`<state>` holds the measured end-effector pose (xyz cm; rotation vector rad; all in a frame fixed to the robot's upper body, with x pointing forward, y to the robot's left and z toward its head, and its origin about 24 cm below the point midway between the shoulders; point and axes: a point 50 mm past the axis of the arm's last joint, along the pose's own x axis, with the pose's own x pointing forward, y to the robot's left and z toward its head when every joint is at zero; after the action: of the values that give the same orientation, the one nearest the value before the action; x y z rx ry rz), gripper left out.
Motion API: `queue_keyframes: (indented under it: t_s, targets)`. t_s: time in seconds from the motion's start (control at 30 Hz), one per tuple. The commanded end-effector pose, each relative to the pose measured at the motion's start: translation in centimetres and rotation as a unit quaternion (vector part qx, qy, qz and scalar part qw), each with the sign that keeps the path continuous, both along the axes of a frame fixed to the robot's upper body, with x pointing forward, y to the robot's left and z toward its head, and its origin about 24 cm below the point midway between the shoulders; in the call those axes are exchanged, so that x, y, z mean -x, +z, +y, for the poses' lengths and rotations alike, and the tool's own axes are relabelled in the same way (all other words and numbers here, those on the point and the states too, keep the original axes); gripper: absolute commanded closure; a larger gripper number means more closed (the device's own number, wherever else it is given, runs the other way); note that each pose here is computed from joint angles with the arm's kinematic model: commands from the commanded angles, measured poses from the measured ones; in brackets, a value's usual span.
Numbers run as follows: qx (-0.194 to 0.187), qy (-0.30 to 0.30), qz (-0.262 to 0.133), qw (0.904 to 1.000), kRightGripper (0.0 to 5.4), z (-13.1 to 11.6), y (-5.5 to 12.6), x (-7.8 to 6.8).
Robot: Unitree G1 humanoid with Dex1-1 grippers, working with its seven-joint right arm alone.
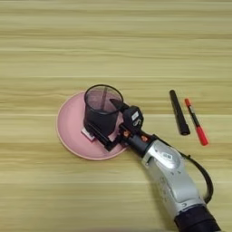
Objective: Move the objects on the table
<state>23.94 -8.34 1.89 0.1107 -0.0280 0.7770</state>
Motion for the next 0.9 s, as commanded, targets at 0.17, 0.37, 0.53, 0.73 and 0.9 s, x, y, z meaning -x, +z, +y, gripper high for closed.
queue_keyframes:
  t_s: [0.17,0.37,0.53,0.73,0.9]
  targets:
    - [-0.005,-0.004,-0.053,0.9986,0.26,0.1,2.1,-1.1]
    - [-0.008,-0.006,-0.054,0.9985,0.75,0.1,2.2,-1.1]
    - [-0.009,-0.007,-0.057,0.9983,0.78,0.0,2.3,-1.1]
    - [-0.017,-0.017,-0.073,0.9970,0.78,-0.3,3.0,-1.2]
    - [-0.030,-0.036,-0.095,0.9944,0.78,-0.9,4.0,-1.5]
